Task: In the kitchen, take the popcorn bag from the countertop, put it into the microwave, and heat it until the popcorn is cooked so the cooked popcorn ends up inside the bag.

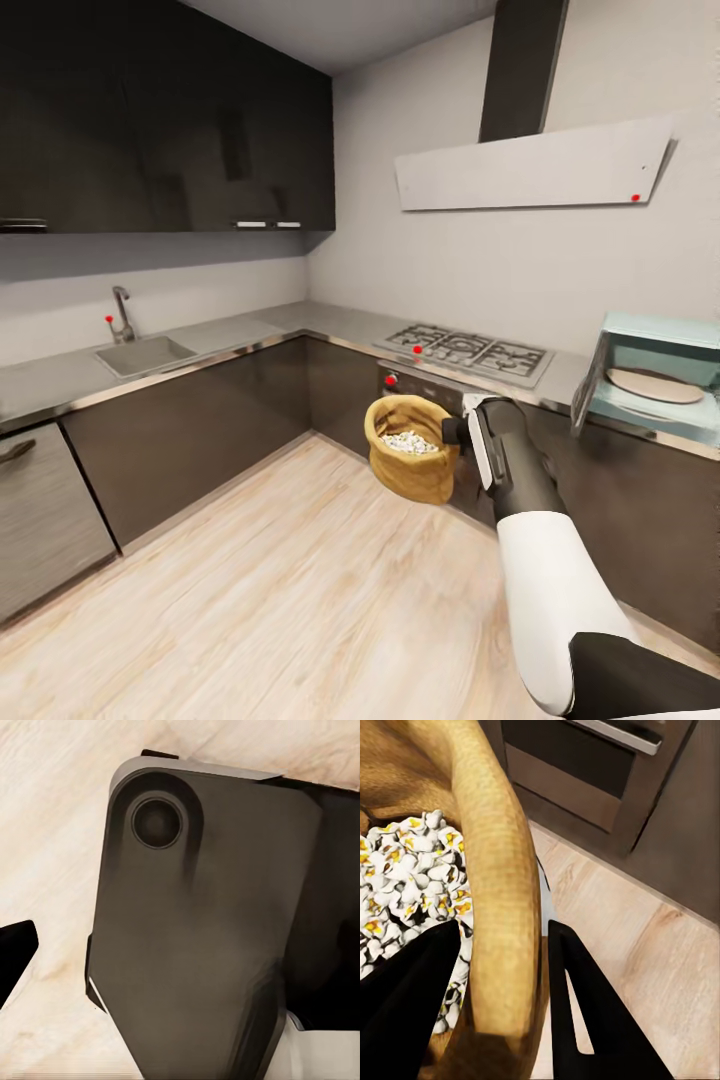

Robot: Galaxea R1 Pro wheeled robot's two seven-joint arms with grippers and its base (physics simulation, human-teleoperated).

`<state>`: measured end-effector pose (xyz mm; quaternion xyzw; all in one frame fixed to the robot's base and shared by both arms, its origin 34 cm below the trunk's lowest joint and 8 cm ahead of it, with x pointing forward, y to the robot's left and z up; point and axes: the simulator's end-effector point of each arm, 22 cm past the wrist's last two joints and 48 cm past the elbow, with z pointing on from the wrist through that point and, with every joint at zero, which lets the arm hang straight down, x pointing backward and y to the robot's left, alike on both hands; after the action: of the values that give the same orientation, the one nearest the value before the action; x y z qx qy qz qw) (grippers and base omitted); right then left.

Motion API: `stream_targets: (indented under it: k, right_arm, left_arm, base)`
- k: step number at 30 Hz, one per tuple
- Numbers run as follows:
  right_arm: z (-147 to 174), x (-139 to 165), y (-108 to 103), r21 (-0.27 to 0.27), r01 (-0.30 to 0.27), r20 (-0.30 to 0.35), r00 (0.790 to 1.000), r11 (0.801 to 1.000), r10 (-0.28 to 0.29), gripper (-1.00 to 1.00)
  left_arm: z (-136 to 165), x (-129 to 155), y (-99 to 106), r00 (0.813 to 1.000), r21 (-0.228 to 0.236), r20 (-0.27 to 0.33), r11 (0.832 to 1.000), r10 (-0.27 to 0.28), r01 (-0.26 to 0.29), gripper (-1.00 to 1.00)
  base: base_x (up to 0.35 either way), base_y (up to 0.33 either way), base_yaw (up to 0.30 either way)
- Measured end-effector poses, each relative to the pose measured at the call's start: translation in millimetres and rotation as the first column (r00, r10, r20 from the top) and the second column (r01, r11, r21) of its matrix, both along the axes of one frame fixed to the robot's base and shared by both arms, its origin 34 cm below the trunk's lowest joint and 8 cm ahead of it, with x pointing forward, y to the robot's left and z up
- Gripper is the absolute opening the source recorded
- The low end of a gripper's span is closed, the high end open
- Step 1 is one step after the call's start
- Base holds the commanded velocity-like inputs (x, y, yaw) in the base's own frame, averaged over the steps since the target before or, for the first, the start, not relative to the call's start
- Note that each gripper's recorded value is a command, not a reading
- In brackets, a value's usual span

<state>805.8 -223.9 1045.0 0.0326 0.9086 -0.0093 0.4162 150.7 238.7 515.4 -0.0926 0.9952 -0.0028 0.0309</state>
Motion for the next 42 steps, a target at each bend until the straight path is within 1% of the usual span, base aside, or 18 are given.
stream_targets:
  k: [10, 14, 17, 18, 19, 22, 24, 26, 28, 29, 34, 38, 42]
  right_arm:
    - [-15, -2, 7, 0.010, -0.017, -0.037, 0.999, 1.000, 0.017, -1.00]
    - [-23, -4, 5, 0.018, -0.012, -0.055, 0.998, 1.000, 0.013, -1.00]
    - [-24, -5, 4, 0.017, -0.006, -0.058, 0.998, 1.000, 0.007, -1.00]
    - [-24, -5, -1, 0.010, -0.001, -0.059, 0.998, 1.000, 0.001, -1.00]
    - [-25, -5, -14, 0.000, 0.018, -0.061, 0.998, 1.000, -0.018, -1.00]
    - [-29, -6, -23, 0.016, 0.038, -0.068, 0.997, 0.999, -0.037, -1.00]
    - [-36, -8, -30, 0.028, 0.054, -0.086, 0.995, 0.998, -0.051, -1.00]
    - [-44, -10, -41, 0.037, 0.075, -0.103, 0.992, 0.997, -0.071, -1.00]
    - [-46, -11, -51, 0.034, 0.089, -0.108, 0.990, 0.995, -0.085, -1.00]
    - [-46, -11, -52, 0.036, 0.091, -0.108, 0.990, 0.995, -0.087, -1.00]
    - [-55, -14, -80, 0.012, 0.118, -0.128, 0.985, 0.993, -0.115, -1.00]
    - [-59, -17, -93, 0.032, 0.149, -0.138, 0.980, 0.988, -0.144, -1.00]
    - [-59, -20, -112, 0.024, 0.177, -0.137, 0.975, 0.984, -0.172, -1.00]
  left_arm:
    - [0, 0, 0, 1.000, 0.000, 0.000, 1.000, 0.000, 0.000, 1.00]
    - [0, 0, 0, 1.000, 0.000, 0.000, 1.000, 0.000, 0.000, 1.00]
    - [0, 0, 1, 1.000, 0.001, 0.002, 1.000, -0.001, 0.001, 1.00]
    - [0, 0, 1, 1.000, 0.001, 0.002, 1.000, -0.001, 0.001, 1.00]
    - [0, 0, 1, 1.000, 0.001, 0.001, 1.000, -0.001, 0.001, 1.00]
    - [0, 0, 1, 1.000, 0.001, 0.001, 1.000, -0.001, 0.001, 1.00]
    - [0, 0, 1, 1.000, 0.001, 0.001, 1.000, -0.001, 0.001, 1.00]
    - [0, 0, 1, 1.000, 0.001, 0.001, 1.000, -0.001, 0.001, 1.00]
    - [0, 0, 1, 1.000, 0.001, 0.001, 1.000, -0.001, 0.001, 1.00]
    - [0, 0, 1, 1.000, 0.001, 0.001, 1.000, -0.001, 0.001, 1.00]
    - [0, 0, 1, 1.000, 0.001, 0.001, 1.000, -0.001, 0.001, 1.00]
    - [0, 0, 2, 1.000, 0.002, 0.001, 1.000, -0.001, 0.001, 1.00]
    - [0, 0, 1, 1.000, 0.001, 0.001, 1.000, -0.001, 0.001, 1.00]
  base:
    - [-0.346, 0.000, 0.000]
    - [-0.346, 0.000, 0.000]
    - [-0.062, 0.000, -0.195]
    - [-0.004, 0.000, -0.277]
    - [-0.002, 0.000, -0.280]
    - [-0.001, 0.000, -0.282]
    - [0.000, 0.000, -0.283]
    - [0.000, 0.000, -0.283]
    - [0.000, 0.000, -0.284]
    - [0.000, 0.000, -0.285]
    - [0.000, 0.000, -0.288]
    - [0.000, 0.000, -0.288]
    - [0.000, 0.000, -0.289]
